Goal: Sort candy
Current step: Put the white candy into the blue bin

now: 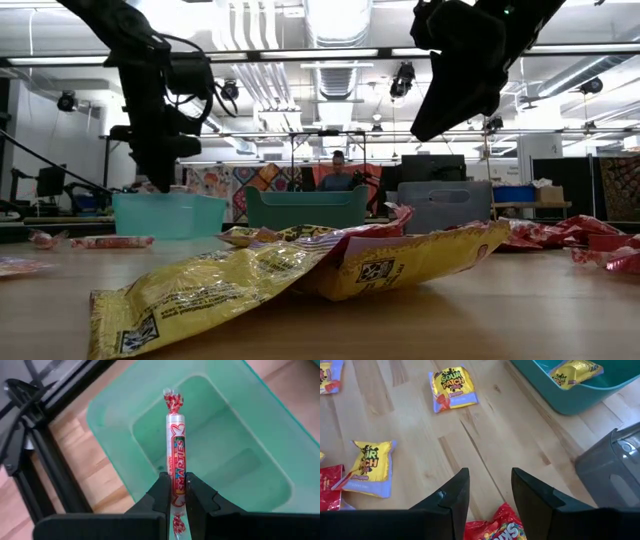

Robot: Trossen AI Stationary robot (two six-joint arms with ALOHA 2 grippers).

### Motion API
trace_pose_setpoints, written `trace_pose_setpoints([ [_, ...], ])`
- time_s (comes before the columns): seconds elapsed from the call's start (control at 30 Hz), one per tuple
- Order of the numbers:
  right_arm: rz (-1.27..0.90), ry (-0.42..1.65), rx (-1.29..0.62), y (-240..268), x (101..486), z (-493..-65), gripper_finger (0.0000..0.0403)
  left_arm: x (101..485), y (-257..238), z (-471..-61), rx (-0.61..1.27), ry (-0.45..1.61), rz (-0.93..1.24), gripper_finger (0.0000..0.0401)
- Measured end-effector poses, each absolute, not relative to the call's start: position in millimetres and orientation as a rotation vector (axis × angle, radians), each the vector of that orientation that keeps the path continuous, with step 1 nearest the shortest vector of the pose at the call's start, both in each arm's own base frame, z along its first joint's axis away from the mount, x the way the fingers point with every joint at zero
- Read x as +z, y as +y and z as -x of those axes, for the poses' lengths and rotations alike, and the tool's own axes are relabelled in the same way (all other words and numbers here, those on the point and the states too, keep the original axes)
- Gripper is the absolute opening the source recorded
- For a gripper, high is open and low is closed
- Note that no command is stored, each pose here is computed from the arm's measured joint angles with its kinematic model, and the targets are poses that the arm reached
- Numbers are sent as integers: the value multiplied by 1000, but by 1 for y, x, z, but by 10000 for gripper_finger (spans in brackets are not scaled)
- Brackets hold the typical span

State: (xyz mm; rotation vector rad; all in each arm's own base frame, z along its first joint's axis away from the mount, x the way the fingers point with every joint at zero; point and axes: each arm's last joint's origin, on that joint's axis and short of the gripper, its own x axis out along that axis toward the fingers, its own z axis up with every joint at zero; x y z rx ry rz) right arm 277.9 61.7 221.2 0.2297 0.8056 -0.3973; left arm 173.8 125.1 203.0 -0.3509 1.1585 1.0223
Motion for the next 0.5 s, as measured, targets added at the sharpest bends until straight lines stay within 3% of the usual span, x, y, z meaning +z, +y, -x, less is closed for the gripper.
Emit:
trace_pose_setpoints([
  [0.5,-239,787,-392,62,222,-279,162,203,125,-174,1025,1153,368,110],
])
